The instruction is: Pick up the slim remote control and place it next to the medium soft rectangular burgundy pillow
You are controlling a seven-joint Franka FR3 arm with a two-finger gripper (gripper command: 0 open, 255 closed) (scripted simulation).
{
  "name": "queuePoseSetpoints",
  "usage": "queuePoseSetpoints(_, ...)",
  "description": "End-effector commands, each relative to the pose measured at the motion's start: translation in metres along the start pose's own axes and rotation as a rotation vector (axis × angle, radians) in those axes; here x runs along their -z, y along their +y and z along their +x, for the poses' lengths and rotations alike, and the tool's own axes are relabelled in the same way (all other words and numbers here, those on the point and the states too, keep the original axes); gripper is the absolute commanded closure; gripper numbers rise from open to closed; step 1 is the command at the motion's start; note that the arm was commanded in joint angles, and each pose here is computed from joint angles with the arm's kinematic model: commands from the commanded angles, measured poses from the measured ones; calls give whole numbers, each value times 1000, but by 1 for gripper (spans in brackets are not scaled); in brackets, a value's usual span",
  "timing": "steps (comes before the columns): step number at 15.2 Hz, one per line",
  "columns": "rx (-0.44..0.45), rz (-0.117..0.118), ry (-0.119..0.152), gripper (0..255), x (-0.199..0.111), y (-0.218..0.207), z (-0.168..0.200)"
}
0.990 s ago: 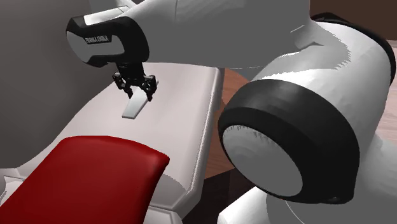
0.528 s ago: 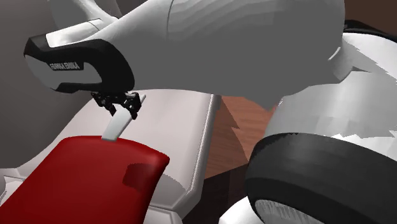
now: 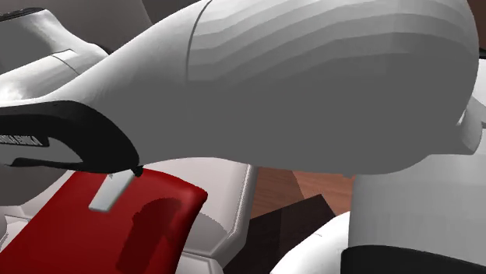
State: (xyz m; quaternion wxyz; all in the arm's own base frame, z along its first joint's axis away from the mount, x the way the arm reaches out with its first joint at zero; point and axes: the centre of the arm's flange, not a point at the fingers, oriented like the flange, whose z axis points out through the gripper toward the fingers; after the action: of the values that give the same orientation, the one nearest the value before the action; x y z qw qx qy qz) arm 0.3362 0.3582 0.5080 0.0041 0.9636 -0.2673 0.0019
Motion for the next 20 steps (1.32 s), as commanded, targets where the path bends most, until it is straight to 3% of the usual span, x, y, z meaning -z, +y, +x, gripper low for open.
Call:
queuePoseSetpoints(1, -1, 0, 0, 255, 1, -4, -27)
queuePoseSetpoints(20, -1, 0, 0, 255, 3, -49, -273)
